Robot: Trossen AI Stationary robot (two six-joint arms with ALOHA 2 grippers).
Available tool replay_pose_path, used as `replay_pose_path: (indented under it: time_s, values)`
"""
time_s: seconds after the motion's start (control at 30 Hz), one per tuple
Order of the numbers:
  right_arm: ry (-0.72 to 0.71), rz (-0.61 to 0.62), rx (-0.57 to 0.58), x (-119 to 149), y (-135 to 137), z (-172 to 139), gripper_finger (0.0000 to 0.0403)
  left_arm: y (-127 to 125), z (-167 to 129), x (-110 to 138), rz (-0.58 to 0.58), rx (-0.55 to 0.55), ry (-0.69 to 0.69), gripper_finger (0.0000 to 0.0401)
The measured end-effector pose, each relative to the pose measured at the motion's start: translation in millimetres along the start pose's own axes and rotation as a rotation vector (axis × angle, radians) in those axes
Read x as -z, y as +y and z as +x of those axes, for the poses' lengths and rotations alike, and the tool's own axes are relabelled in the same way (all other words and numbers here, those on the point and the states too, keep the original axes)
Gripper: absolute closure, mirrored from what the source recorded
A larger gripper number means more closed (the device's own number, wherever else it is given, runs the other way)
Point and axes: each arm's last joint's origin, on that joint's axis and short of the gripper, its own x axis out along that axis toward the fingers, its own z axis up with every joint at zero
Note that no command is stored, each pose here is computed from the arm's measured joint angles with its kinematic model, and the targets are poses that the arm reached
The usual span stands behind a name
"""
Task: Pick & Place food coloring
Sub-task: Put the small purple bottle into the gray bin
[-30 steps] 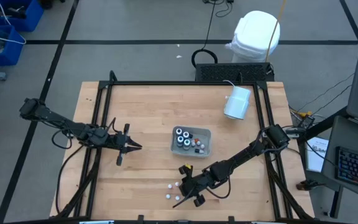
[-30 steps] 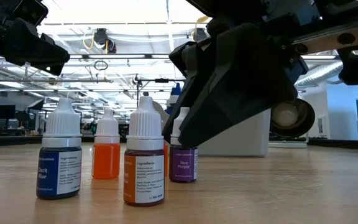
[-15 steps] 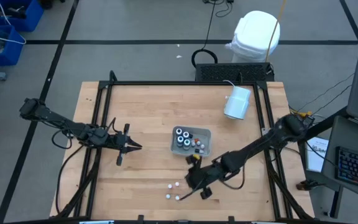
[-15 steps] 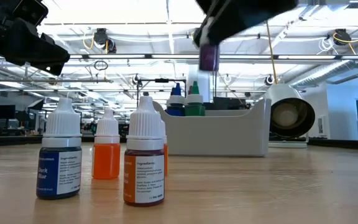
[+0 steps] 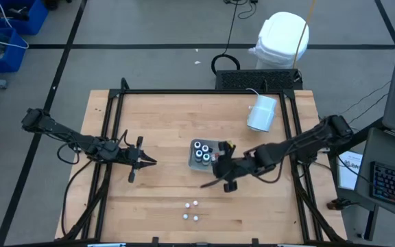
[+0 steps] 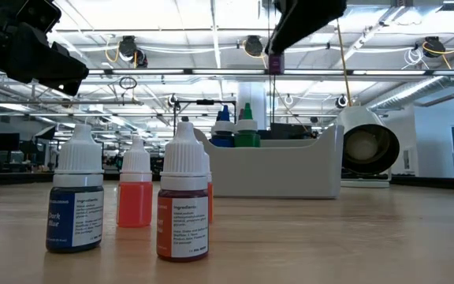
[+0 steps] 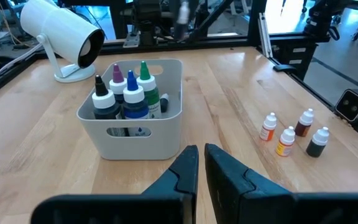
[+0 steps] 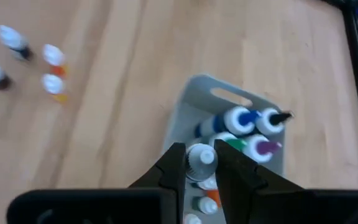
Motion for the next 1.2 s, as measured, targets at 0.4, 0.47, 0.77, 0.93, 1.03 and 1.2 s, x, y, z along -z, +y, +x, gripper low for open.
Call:
replay_pose_path:
  time_s: [0.4,0.47,0.77,0.93,1.03,1.2]
  values:
    - [0.097,0.06,0.001,37,-27,38,0.0347,0,0,0,0.001,0.0,0.004,0.0364]
    - [0.102,0.074,-0.002,46,-29,46,0.0347,0,0,1,0.002,-0.001,0.007,0.0364]
    - [0.129,0.117,0.028,59,-42,56,0.0347,0,0,1,0.002,-0.001,0.008,0.0364]
    - [0.114,0.126,0.033,58,-44,56,0.0347,0,0,1,0.001,-0.001,0.008,0.0364]
    - [0.107,0.131,0.034,57,-44,56,0.0347,0,0,1,0.0,-0.001,0.007,0.0364]
    - [0.083,0.164,0.037,55,-44,55,0.0347,0,0,1,0.0,-0.001,0.008,0.0364]
